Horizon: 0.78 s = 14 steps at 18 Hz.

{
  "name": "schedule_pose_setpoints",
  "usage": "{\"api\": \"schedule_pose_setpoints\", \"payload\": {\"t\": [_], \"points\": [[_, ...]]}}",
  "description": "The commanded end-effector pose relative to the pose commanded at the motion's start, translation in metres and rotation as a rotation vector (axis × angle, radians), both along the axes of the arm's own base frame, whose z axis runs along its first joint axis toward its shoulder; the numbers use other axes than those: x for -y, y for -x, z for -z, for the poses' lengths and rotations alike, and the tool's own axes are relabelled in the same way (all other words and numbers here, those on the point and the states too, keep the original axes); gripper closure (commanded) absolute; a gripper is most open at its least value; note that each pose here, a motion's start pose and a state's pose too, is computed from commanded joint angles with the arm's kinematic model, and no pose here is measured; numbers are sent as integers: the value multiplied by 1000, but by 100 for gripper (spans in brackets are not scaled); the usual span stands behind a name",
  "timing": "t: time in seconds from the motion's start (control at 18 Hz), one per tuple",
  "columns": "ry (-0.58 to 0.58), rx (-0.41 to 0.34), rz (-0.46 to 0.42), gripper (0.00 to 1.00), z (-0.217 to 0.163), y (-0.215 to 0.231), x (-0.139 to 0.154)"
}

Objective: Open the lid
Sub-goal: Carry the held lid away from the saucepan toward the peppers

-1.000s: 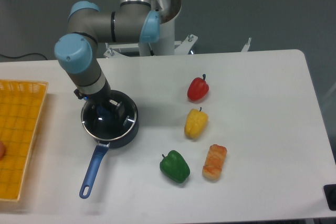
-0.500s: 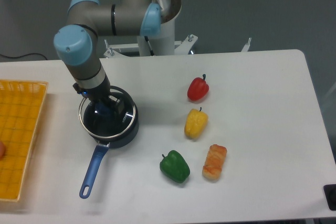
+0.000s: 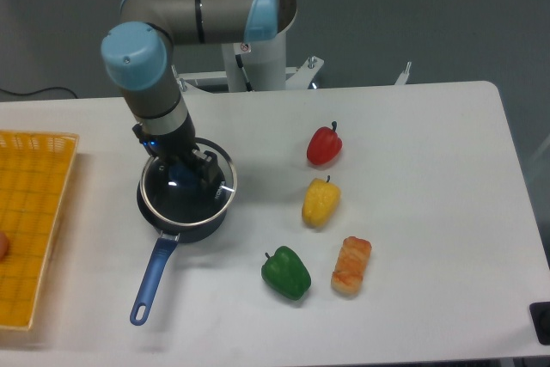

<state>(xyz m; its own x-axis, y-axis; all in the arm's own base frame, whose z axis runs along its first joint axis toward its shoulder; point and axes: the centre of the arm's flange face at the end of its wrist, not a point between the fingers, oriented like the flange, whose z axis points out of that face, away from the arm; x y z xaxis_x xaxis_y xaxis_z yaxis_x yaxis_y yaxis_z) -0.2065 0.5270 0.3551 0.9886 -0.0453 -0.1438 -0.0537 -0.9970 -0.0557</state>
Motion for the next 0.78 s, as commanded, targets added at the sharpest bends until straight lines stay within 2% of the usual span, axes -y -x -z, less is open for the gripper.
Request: {"api": "schedule_pose_setpoints", "payload": {"t": [0.39, 0.78], "points": [[15, -16, 33, 36, -4, 54, 24], [47, -41, 28, 36, -4, 105, 49]]}}
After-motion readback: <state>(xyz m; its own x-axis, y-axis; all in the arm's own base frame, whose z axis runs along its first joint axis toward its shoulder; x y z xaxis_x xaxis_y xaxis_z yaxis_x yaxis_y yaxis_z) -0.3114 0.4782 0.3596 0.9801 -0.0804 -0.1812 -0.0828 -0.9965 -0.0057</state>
